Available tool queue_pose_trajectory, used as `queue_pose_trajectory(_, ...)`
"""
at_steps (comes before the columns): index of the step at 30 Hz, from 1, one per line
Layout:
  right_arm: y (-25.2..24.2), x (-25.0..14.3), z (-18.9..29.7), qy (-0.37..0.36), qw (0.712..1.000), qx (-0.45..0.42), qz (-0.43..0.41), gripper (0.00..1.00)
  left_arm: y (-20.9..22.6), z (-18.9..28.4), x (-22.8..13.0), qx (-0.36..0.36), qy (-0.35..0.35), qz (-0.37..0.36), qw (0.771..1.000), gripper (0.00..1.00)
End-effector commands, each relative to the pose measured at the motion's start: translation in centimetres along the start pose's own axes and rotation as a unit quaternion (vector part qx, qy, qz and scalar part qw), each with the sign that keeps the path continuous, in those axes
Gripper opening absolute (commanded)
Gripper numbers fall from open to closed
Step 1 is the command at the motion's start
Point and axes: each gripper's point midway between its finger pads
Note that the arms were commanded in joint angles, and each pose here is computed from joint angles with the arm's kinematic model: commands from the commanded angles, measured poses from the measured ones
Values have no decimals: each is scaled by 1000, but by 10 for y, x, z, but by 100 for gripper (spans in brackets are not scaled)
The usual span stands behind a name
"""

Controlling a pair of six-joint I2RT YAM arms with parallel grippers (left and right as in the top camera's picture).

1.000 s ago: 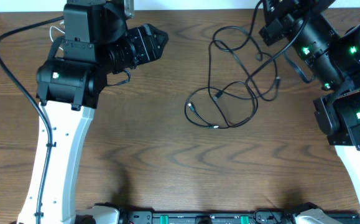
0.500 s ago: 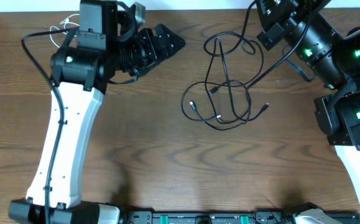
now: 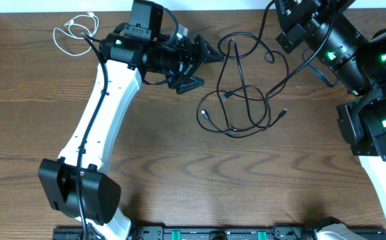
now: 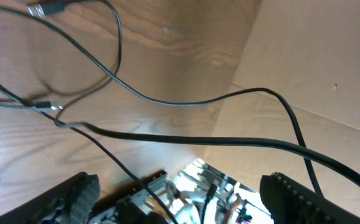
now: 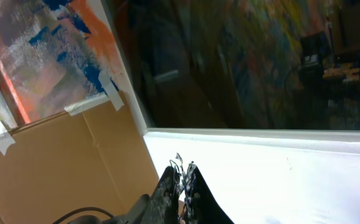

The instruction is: Untangle cables

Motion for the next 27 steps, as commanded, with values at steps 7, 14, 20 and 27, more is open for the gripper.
queue_pose_trajectory(7, 6, 11, 2, -12, 1000, 5, -3, 1, 42, 14, 33, 107, -86, 10, 991, 86)
queue_pose_trajectory(14, 5, 9, 2, -8, 1000, 2, 6, 1, 52, 3, 16, 160, -12, -340, 927, 86)
queue_pose_trajectory(20, 3, 8, 2, -6, 1000, -2, 11, 1, 54, -7, -24, 126, 81, -476, 867, 87)
queue_pose_trajectory(27, 3, 9, 2, -8, 1000, -3, 12, 1, 59, -27, -23, 96, 79, -502, 856, 87)
Point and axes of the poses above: each gripper's point midway between its finger pads, its own z axis back along the fingers, its own y axis along the line the jaws close on, x = y × z, and after that the axes turned 7 degrees about -z, right-handed
